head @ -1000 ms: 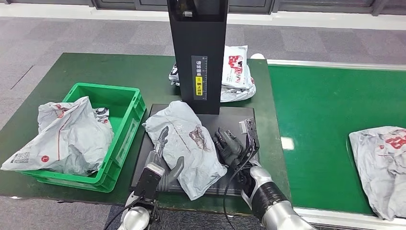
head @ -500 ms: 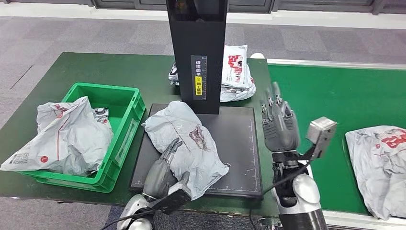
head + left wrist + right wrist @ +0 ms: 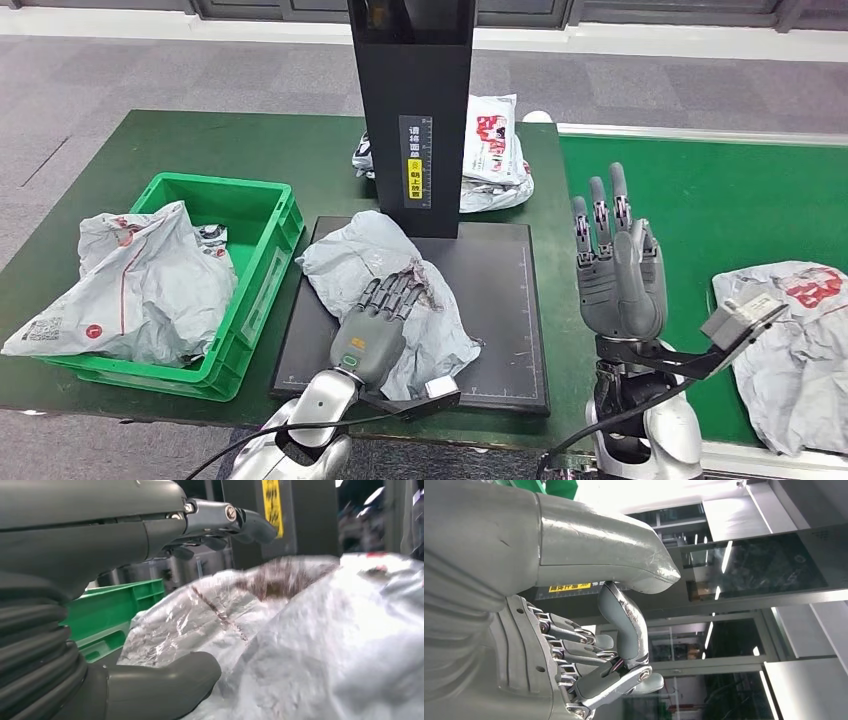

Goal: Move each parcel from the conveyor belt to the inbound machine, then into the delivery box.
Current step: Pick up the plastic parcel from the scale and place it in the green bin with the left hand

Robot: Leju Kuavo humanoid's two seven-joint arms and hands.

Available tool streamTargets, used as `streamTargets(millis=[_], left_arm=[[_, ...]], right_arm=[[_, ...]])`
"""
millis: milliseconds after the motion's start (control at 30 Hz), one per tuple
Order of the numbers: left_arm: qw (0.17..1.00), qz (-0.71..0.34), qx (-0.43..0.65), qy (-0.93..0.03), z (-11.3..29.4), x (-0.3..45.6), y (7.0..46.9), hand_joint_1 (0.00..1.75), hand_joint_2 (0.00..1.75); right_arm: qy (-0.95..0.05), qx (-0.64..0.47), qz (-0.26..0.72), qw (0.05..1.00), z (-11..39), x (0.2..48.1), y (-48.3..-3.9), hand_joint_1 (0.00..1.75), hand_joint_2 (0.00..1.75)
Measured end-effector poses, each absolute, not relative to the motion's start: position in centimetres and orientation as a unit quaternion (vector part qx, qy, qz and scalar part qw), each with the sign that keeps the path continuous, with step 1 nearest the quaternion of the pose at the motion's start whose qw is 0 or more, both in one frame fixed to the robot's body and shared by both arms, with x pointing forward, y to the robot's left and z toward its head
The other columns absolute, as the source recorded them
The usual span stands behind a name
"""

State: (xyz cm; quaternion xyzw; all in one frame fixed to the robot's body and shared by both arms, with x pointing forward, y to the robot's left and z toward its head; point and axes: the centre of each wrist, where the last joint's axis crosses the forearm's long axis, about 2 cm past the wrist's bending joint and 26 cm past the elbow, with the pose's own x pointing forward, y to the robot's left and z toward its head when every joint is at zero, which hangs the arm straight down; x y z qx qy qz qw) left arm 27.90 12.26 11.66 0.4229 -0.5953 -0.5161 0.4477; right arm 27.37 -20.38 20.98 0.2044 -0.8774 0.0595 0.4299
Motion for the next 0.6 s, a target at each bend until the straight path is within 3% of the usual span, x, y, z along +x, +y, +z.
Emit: streamTargets(millis=[67,100,200,233,600], left_arm=[[0.457,-0.535,0.434,-0.563,11.6,28.5,11.8,0.0,1.75],[0.459,-0.544,0.439,-0.548,11.5,28.9,11.6,0.14,1.75],[0.455,-0.563,0.447,-0.526,11.2,29.9,11.6,1.45,1.75],[0.453,-0.566,0.449,-0.522,11.1,30.1,11.6,1.75,1.75],[0.422,-0.649,0.408,-0.484,10.2,32.8,12.7,1.75,1.75]], right_arm=[[-0.877,0.206,0.06,0.43,20.9,27.3,-20.4,0.0,1.75],[-0.877,0.207,0.06,0.43,20.9,27.3,-20.4,0.0,1.75],[-0.875,0.208,0.058,0.433,20.7,27.1,-20.5,0.0,1.75],[-0.875,0.209,0.058,0.433,20.6,27.1,-20.5,0.0,1.75],[-0.881,0.212,0.035,0.421,20.7,26.2,-21.0,0.0,1.75]])
